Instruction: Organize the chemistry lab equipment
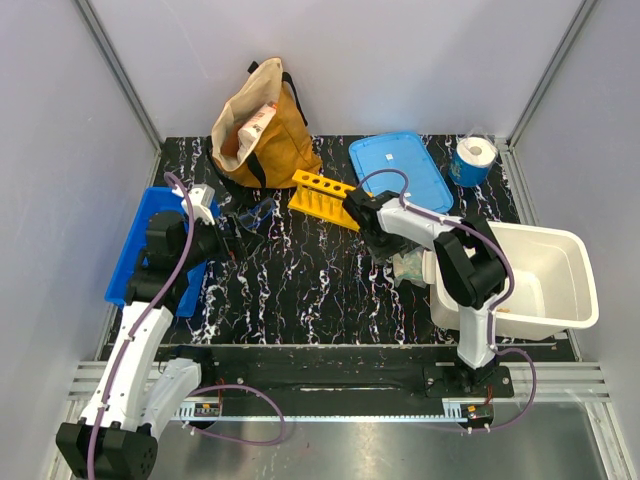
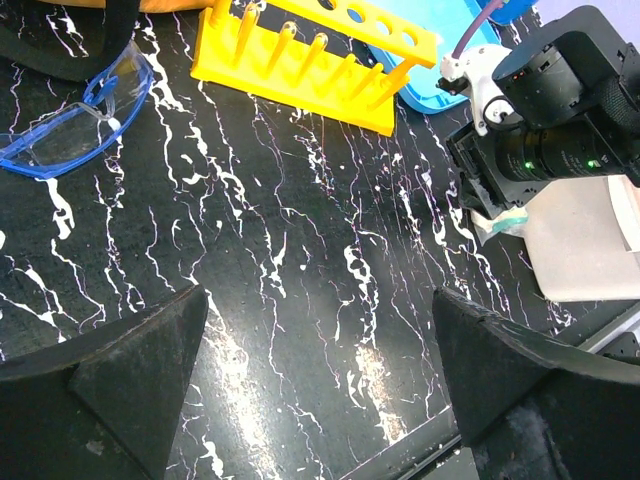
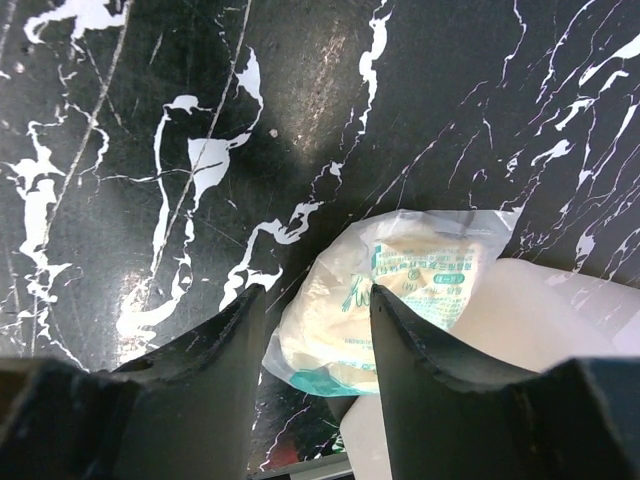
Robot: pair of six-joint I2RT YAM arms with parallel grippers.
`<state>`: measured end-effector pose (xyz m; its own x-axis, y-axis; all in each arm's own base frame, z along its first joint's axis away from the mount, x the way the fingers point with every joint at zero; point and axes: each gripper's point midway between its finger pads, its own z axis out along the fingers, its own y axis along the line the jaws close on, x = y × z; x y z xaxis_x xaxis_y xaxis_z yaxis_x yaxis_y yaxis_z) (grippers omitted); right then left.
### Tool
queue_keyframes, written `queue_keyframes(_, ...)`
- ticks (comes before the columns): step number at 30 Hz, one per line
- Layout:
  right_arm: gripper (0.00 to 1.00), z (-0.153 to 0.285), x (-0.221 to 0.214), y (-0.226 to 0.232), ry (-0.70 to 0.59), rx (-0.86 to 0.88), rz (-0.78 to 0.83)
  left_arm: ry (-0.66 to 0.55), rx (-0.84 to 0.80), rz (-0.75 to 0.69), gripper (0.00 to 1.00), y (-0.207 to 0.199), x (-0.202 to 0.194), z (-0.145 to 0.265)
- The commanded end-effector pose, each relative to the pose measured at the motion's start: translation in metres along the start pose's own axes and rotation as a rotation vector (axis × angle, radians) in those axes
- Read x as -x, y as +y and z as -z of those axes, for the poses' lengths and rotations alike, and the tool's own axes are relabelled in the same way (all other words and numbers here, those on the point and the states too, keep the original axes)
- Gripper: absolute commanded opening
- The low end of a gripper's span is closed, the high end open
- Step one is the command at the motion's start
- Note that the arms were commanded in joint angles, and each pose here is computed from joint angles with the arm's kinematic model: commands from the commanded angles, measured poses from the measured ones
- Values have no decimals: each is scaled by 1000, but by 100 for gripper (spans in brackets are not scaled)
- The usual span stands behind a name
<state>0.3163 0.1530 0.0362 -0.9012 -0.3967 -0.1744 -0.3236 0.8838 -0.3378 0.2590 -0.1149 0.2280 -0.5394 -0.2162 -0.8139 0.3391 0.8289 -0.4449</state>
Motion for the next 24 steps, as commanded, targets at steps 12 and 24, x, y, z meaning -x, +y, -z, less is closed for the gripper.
queue_keyframes(12, 19, -8, 5, -6, 8, -42, -11, -59, 13, -40, 99, -2, 17, 3)
queue_keyframes(24, 0, 69, 34, 6, -209, 201, -117, -52, 12, -40, 99, -2, 15, 2)
